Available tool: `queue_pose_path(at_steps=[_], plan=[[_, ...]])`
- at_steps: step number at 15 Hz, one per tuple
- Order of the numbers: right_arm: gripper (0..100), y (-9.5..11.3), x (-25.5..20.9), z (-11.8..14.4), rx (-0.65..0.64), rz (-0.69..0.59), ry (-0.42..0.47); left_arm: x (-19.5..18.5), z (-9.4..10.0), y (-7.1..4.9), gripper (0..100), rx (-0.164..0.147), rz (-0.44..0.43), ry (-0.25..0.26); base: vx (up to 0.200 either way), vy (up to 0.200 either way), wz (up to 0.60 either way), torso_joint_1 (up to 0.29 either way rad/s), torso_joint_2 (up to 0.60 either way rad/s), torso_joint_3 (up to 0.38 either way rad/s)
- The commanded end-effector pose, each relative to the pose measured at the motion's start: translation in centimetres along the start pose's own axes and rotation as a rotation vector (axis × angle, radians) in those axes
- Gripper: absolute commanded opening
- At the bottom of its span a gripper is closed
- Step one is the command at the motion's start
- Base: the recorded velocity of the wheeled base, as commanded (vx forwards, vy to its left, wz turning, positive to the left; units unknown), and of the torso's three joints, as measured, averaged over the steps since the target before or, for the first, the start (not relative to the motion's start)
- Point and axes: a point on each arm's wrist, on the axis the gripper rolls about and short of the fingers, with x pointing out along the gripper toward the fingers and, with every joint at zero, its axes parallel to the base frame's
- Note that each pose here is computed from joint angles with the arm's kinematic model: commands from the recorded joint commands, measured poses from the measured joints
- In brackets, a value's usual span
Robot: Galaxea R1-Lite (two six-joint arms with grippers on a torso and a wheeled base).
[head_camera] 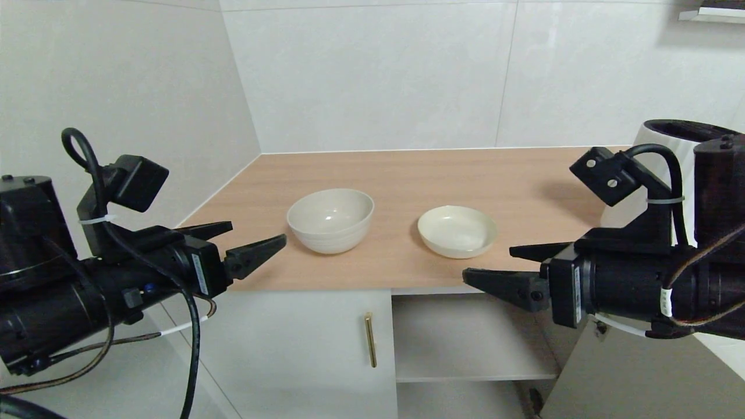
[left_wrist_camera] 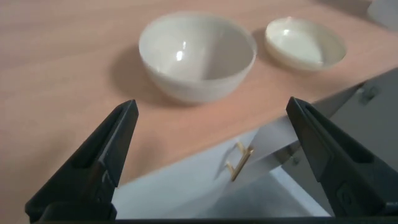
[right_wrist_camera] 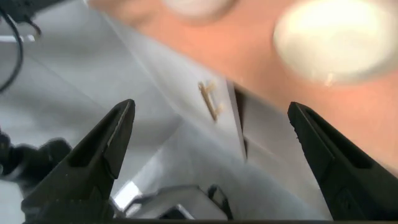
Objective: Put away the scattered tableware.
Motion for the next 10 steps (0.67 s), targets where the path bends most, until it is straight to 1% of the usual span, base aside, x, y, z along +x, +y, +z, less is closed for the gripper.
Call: queue_pose_path(at_steps=[1, 2, 3, 4, 5, 6, 7, 8, 9, 10], plan=[[100, -0.1, 0.2, 0.1, 0.001, -0.004, -0.014, 0.1, 0.3, 0.0, 100, 0.001, -0.001, -0.008, 0.0, 0.0, 0.0, 0.193, -0.5, -0.315], [100, -0.5, 0.4, 0.3, -0.004, -0.015, -0.033, 0.3, 0.7, 0.0, 100, 0.002, -0.002, -0.018, 0.0, 0.0, 0.0, 0.11, -0.29, -0.188], [100, -1.1, 0.6, 0.9, -0.031, -0.034, -0.073, 0.5, 1.3, 0.0, 100, -0.009, -0.004, -0.027, 0.0, 0.0, 0.0, 0.071, -0.17, -0.1], [100, -1.4, 0.9, 1.4, -0.05, -0.045, -0.102, 0.8, 1.7, 0.1, 100, -0.026, -0.004, -0.026, 0.0, 0.0, 0.0, 0.032, -0.09, -0.056], [100, -2.1, 2.2, 2.6, -0.057, -0.077, -0.143, 1.4, 3.3, 0.1, 100, -0.091, -0.004, -0.014, 0.0, 0.0, 0.0, 0.022, -0.05, -0.032], [100, -3.0, 3.3, 3.7, -0.044, -0.131, -0.159, 1.9, 4.4, 0.2, 100, -0.132, 0.0, 0.019, 0.0, 0.0, 0.0, 0.0, 0.0, 0.0], [100, -3.7, 4.2, 4.3, -0.031, -0.192, -0.151, 2.3, 5.1, 0.2, 100, -0.146, 0.007, 0.061, 0.0, 0.0, 0.0, 0.0, 0.0, 0.0], [100, -5.2, 5.6, 5.8, 0.042, -0.316, -0.113, 3.0, 6.6, 0.3, 100, -0.169, 0.026, 0.138, 0.0, 0.0, 0.0, 0.0, 0.0, 0.0], [100, -5.5, 5.9, 6.0, 0.115, -0.355, -0.055, 3.4, 7.3, 0.4, 100, -0.198, 0.049, 0.201, 0.0, 0.0, 0.0, 0.0, 0.0, 0.0], [100, -5.8, 6.1, 6.1, 0.167, -0.372, -0.012, 4.0, 8.0, 0.5, 100, -0.252, 0.074, 0.253, 0.0, 0.0, 0.0, 0.0, 0.0, 0.0]])
